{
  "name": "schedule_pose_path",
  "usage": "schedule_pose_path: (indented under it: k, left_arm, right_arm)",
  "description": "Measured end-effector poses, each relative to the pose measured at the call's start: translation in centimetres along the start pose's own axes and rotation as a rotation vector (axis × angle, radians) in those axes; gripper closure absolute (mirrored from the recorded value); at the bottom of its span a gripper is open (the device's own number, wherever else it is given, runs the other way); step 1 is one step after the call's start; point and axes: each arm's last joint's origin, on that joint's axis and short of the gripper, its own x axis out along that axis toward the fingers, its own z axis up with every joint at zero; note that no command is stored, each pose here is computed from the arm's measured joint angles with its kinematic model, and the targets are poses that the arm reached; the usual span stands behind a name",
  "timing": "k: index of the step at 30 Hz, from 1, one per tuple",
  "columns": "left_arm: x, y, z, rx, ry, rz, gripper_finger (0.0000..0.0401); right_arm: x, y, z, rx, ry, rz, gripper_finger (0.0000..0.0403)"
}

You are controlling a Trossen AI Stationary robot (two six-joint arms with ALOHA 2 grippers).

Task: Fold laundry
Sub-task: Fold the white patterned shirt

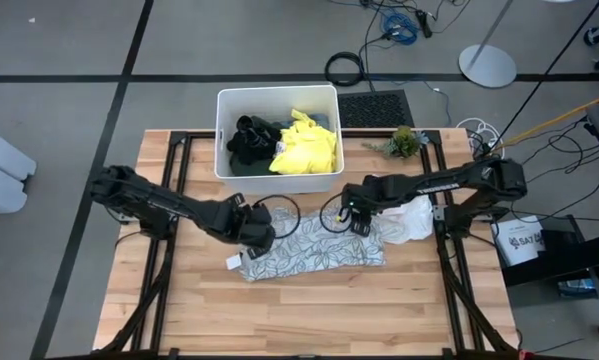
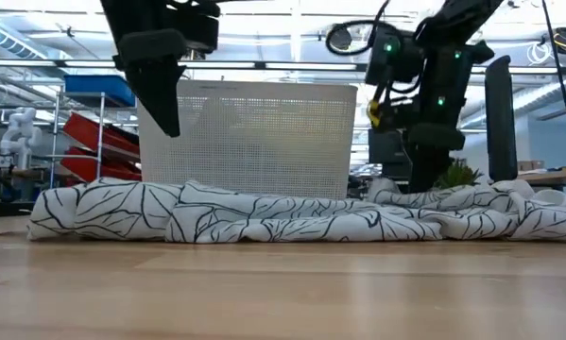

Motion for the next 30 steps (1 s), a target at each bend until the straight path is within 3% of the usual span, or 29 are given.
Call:
schedule_pose_path:
  k: [6,11,15,20,30]
  left_arm:
    - [-0.4,-1.1,-1.0,-0.023,-0.033,0.017,0.0204]
    - [-0.8,-1.8,-1.5,-0.043,-0.06,0.021,0.0203]
    - [-1.2,-2.4,-2.0,-0.048,-0.098,0.035,0.0203]
    - [-1.8,-3.0,-2.9,-0.069,-0.108,0.032,0.0203]
    - [-2.5,-4.0,-4.0,-0.055,-0.127,0.012,0.0203]
  right_arm:
    - [1.1,0.1,-0.4,0.007,0.035,-0.011,0.0174]
    - [2.5,0.1,-1.3,0.003,0.023,-0.008,0.0176]
    - [3.4,0.2,-1.9,0.033,0.023,-0.006,0.0238]
    - [3.3,0.2,-2.8,0.051,0.07,-0.037,0.0382]
    - [-0.9,1.6,-5.7,0.162,0.146,-0.03,0.0398]
